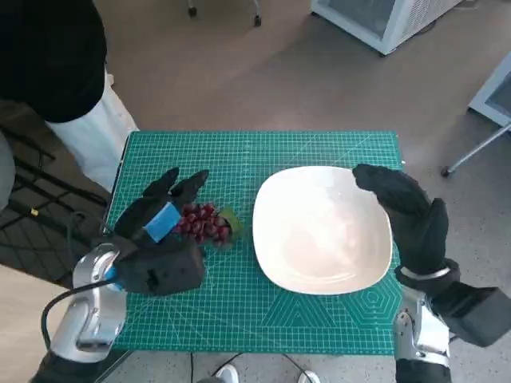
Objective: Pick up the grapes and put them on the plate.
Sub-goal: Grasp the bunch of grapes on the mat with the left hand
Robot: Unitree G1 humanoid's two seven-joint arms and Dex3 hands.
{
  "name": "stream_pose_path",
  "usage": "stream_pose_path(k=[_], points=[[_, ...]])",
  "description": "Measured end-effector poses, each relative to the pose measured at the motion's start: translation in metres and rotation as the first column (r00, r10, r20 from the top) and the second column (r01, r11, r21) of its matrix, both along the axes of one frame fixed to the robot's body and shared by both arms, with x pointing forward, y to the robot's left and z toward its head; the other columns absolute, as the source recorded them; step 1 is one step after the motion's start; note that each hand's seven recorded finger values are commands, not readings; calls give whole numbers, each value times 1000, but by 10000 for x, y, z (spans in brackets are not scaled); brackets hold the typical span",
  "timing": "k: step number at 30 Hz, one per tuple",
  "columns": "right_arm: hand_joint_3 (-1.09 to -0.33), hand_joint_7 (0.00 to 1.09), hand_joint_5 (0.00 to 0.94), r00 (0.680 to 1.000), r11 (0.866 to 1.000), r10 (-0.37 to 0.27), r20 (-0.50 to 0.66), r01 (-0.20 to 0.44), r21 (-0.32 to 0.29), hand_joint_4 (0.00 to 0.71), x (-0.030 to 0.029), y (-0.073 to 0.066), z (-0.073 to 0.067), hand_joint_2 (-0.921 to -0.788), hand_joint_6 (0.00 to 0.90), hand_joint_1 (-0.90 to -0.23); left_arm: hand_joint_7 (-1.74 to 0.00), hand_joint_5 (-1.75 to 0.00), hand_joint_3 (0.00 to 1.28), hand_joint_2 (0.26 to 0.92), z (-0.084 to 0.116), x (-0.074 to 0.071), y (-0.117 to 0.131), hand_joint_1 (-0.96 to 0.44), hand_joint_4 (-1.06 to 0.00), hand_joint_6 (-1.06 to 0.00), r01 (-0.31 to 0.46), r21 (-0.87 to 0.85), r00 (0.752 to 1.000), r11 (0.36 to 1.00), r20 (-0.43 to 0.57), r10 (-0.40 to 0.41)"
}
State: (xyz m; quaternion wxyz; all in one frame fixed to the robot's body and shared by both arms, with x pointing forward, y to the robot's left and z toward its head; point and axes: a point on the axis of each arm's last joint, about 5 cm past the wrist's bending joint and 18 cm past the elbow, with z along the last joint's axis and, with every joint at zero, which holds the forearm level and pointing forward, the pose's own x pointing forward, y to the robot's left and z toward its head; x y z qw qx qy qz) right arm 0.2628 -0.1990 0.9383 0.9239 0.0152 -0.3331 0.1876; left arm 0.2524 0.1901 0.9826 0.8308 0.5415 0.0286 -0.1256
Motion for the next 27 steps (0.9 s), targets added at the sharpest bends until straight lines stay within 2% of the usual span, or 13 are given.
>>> stream_pose_path(k=[14,27], points=[[-591,2,0,1000,1000,6,-7,-6,9,368,-21,-14,-28,-921,290,-542,0,1,3,736,-144,355,-78,-460,1,-166,-47,74,988,996,-145,58],[-589,2,1,1000,1000,7,-7,-7,10,369,-30,-38,-30,-921,291,-543,0,1,3,740,-302,580,-88,-462,1,-151,-92,150,943,984,-304,134]])
